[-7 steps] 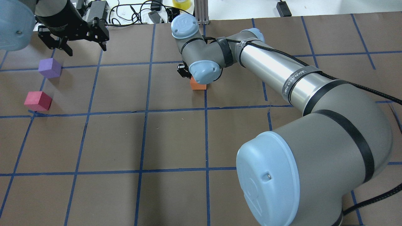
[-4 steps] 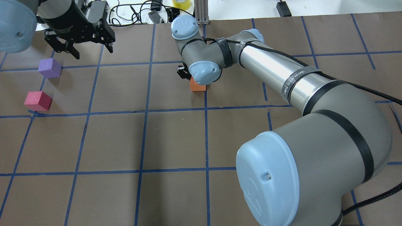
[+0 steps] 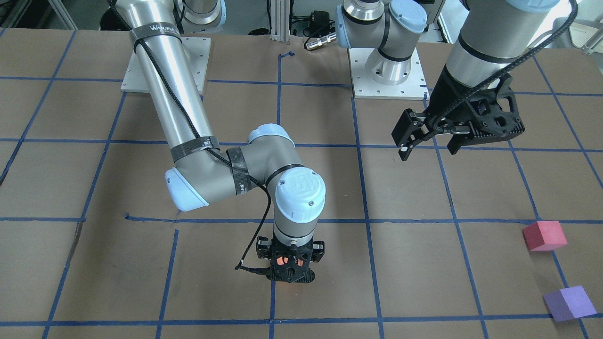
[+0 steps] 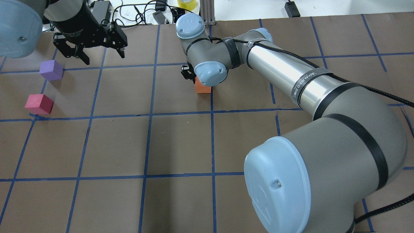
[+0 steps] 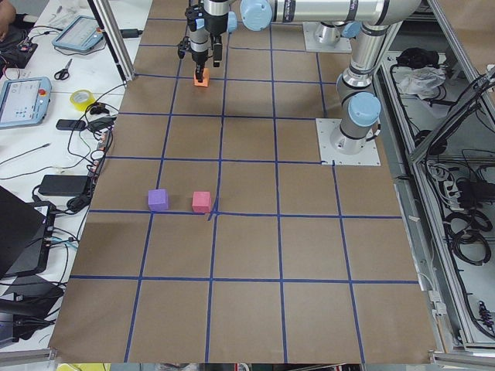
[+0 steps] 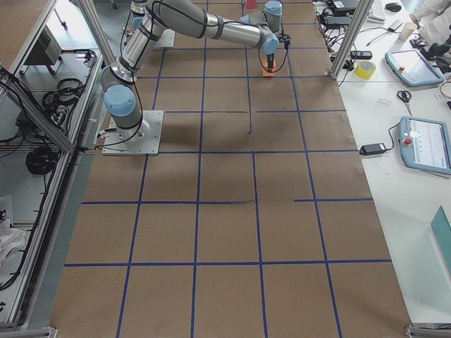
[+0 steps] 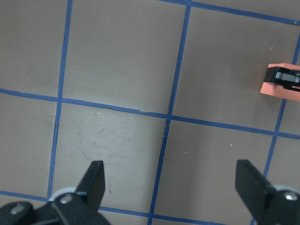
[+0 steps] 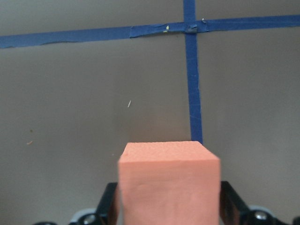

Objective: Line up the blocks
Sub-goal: 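Open the right gripper and raise it away while the left arm starts moving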

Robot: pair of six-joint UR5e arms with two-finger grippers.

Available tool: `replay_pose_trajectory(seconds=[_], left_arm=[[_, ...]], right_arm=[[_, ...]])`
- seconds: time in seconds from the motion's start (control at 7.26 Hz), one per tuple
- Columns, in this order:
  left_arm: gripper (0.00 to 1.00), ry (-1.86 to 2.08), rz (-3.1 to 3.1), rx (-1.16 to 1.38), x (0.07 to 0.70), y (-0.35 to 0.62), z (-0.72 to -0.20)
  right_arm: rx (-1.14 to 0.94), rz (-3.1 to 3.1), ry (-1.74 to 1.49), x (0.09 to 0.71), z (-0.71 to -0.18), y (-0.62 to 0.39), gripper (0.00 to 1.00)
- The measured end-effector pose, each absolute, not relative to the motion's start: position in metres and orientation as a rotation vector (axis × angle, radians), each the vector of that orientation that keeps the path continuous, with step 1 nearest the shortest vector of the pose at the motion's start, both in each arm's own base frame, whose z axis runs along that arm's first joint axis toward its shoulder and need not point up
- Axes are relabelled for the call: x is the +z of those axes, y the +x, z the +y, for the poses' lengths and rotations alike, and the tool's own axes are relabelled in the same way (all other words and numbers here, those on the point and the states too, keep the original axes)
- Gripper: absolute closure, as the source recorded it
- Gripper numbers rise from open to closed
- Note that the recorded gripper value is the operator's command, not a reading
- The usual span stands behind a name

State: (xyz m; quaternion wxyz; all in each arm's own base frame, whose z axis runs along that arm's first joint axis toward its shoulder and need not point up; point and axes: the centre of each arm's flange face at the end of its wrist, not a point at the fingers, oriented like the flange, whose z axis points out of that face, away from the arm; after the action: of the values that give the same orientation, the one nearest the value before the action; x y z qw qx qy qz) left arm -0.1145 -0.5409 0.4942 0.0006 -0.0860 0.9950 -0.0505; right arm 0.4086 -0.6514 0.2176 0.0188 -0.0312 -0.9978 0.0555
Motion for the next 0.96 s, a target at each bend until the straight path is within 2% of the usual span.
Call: replay_pose_trajectory(seconds=[0.41,0.69,0.96], left_arm=[[0.0,-0.254,3.146,-0.151,0.5,-0.122,-0.533],[0.0,-0.276,3.147,-0.11,0.485,-0.123,-0.546],[0.0,-0.289,3.154,-0.075,0.453,-0.128,-0.577]], right_arm=[[0.163,-3.112,0.001,0.275,-0.662,0.362,0.0],[0.101,-3.092,0.114,0.326,-0.678,0.274,0.0],[-0.017,-3.075,0.186,0.378,-0.665,0.182,0.0]])
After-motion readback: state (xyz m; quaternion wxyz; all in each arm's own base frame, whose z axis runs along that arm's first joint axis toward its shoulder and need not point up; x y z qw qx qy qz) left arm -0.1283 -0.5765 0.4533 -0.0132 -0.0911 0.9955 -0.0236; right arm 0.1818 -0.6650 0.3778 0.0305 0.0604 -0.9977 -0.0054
